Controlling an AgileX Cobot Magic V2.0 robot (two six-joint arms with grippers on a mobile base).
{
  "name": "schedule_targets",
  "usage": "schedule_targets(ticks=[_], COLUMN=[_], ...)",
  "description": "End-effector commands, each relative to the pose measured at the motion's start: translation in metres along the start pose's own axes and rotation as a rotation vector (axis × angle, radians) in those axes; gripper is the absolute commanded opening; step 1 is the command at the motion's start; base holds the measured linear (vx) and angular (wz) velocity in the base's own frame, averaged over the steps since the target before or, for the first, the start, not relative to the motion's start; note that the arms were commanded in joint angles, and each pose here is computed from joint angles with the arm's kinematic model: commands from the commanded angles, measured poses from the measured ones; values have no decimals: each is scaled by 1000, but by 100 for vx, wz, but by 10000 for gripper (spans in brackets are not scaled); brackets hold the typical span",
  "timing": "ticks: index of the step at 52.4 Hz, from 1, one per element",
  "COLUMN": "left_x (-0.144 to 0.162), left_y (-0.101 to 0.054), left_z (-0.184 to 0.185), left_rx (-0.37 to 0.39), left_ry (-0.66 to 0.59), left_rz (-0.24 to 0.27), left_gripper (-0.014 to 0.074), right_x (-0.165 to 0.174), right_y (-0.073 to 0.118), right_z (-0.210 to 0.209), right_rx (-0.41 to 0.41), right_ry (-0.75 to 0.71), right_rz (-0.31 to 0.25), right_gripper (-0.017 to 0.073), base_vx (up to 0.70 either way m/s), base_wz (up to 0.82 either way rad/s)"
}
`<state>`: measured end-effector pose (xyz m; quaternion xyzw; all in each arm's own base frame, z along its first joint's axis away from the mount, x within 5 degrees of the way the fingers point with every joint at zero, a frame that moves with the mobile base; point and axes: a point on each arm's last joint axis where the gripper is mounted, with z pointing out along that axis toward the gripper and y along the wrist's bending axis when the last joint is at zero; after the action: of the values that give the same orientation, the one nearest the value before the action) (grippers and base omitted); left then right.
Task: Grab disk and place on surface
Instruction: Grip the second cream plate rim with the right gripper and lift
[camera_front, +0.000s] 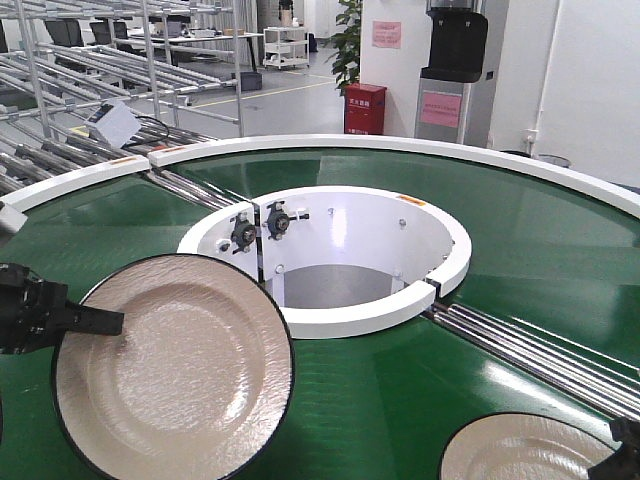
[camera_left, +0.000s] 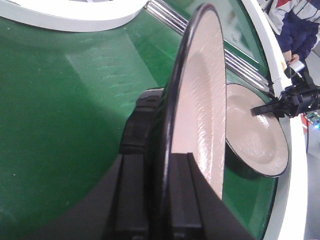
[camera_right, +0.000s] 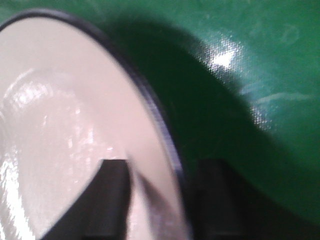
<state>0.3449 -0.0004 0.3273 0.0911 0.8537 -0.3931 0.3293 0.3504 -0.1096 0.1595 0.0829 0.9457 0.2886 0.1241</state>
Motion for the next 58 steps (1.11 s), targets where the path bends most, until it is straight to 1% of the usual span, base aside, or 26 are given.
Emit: schedule_targets(ticks=[1, 3, 6, 10, 13, 17, 23, 26, 29, 33, 35, 42, 45, 49, 53, 58], left_x=[-16, -16, -16, -16, -16, -16, -19, -21, -22, -24, -25, -27, -27, -28, -29, -28], left_y=[-27, -27, -27, -27, -28, -28, -26, -26, -25, -26, -27, -33, -36, -37, -39, -39], left_z=[-16, -16, -16, -16, -16, -16, -19, -22, -25, -29, -31, -33, -34, -35, -35, -35], left_rx=[85, 85, 85, 85, 86, 88, 93, 107, 125, 159, 183, 258, 295, 318, 328, 336], left_ry=[-131, -131, -131, -131, -131, -132, -158, -184, -200, -221, -230, -244, -246, -250, -253, -245], left_rz=[-1, -1, -1, -8, -9, -12, -43, -64, -78, -101, -121, -174, -200, -232, -237, -235], left_gripper=[-9, -9, -9, -9, -9, -9, -9, -9, -9, -9, -9, -9, -9, -9, -9, -9], right_x=[-6, -6, -6, -6, -8, -10, -16, -19, -20, -20, -18, -7, 0, 6, 13, 18], right_y=[19, 19, 19, 22, 26, 36, 58, 72, 85, 101, 109, 134, 144, 154, 163, 170], right_z=[-17, -17, -17, -18, -18, -24, -42, -56, -69, -87, -97, -124, -136, -147, -157, -163], right_rx=[-65, -65, -70, -106, -157, -234, -367, -445, -509, -568, -589, -613, -609, -601, -595, -595], right_ry=[-52, -51, -53, -57, -70, -105, -210, -279, -333, -393, -418, -457, -481, -513, -541, -555], right_rz=[-29, -28, -22, -7, 15, 29, 35, 49, 49, 48, 49, 45, 19, -9, -36, -57], right_gripper=[71, -17, -15, -15, -13, -10, -9, -9, -9, -9, -9, -9, -9, -9, -9, -9], base_vx=[0, 0, 0, 0, 0, 0, 0, 0, 0, 0, 0, 0, 0, 0, 0, 0], base_wz=[0, 0, 0, 0, 0, 0, 0, 0, 0, 0, 0, 0, 0, 0, 0, 0])
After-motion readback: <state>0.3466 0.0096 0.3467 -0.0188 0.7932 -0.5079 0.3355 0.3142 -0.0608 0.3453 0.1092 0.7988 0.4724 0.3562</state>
